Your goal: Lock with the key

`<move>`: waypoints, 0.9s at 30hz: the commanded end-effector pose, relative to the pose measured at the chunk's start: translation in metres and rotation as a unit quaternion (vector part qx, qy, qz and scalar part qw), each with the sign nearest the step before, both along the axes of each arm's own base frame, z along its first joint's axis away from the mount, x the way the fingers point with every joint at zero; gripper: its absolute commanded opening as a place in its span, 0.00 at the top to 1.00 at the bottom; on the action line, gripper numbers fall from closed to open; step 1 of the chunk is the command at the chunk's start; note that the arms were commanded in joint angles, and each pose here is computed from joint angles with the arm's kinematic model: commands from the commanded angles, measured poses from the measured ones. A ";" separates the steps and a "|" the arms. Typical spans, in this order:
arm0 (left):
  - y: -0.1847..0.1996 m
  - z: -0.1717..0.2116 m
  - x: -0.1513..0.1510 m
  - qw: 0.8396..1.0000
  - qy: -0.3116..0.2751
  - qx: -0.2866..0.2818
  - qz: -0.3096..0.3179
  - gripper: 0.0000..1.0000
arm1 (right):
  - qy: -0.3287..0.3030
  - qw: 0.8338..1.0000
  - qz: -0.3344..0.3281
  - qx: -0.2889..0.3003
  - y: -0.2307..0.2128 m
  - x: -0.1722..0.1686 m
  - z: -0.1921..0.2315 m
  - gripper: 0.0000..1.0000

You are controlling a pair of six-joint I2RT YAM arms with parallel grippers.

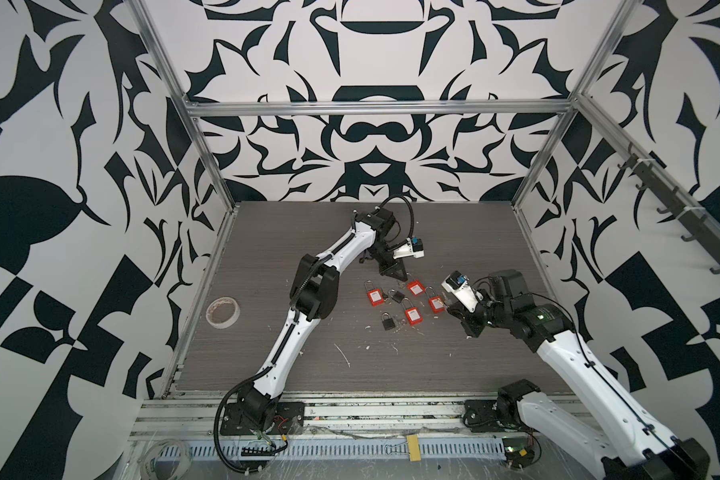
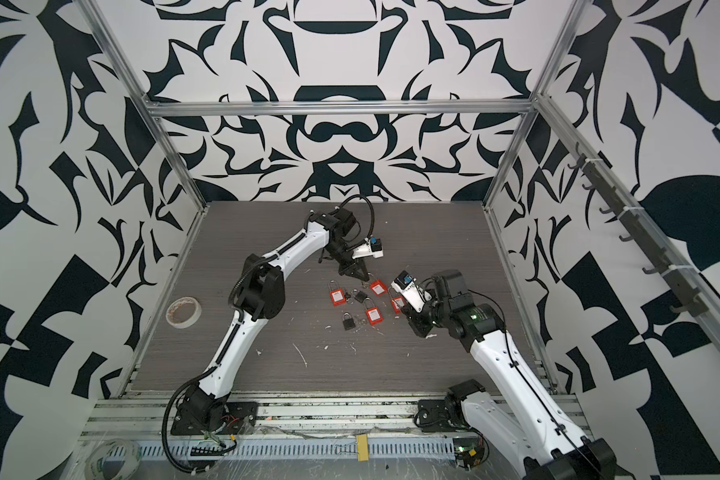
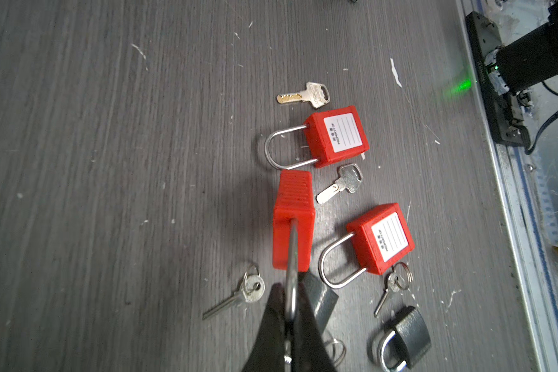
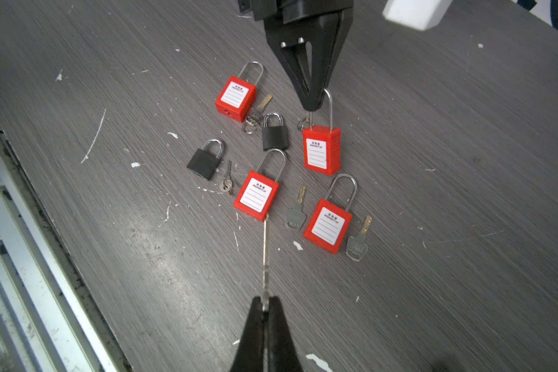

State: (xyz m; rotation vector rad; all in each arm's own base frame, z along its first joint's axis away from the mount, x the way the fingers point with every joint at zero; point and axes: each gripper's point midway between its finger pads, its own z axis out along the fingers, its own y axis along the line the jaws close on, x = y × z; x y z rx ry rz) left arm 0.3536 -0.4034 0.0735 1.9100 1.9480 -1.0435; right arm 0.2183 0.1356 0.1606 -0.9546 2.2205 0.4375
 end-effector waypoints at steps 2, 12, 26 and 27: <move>0.001 -0.019 -0.001 0.999 -0.012 0.028 -0.011 1.00 | -0.007 1.000 -0.003 0.028 0.007 0.001 0.006 1.00; -0.002 -0.024 0.011 0.999 -0.041 0.027 -0.004 0.95 | -0.006 0.999 -0.010 0.041 0.009 0.002 0.003 1.00; -0.019 -0.022 0.044 0.992 -0.121 0.013 0.025 0.60 | 0.001 0.998 -0.015 0.058 0.014 0.006 -0.005 1.00; -0.022 -0.020 0.048 0.991 -0.127 0.008 0.031 0.56 | 0.000 0.998 -0.016 0.059 0.014 0.007 -0.005 1.00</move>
